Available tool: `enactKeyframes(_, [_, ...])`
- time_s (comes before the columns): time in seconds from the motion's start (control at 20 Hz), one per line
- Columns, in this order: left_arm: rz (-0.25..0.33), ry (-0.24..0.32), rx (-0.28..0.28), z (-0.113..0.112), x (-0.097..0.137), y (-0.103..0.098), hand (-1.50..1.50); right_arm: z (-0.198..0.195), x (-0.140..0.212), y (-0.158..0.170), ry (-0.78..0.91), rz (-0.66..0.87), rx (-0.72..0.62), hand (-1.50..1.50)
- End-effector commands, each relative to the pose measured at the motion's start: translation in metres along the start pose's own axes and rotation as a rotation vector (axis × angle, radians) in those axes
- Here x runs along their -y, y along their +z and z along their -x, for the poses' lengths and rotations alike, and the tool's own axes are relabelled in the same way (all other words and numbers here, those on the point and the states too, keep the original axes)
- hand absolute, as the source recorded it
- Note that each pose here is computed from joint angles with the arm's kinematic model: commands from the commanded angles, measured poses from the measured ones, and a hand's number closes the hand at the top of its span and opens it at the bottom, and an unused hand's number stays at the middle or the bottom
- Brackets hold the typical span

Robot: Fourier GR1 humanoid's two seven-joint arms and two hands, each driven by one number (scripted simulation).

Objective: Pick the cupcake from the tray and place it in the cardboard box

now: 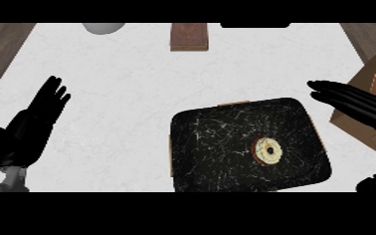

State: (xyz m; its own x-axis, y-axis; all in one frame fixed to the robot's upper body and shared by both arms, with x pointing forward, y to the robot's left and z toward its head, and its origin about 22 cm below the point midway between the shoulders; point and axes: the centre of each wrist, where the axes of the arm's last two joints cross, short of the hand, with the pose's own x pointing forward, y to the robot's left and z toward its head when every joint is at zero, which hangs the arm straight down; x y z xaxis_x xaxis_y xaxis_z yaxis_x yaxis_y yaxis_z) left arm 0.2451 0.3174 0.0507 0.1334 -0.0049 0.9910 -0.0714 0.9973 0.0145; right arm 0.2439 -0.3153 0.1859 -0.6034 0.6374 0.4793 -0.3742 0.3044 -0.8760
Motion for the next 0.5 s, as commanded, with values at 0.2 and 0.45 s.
enactKeyframes(0.2, [0.008, 0.01, 0.004, 0.004, 0.002, 0.001, 0.0, -0.041, -0.025, -0.032, 0.107, -0.212, -0.178, -1.5])
enactKeyframes(0.45, [0.001, -0.001, -0.004, -0.001, -0.011, -0.015, 0.0, -0.043, -0.022, -0.04, 0.054, -0.297, -0.246, -1.5])
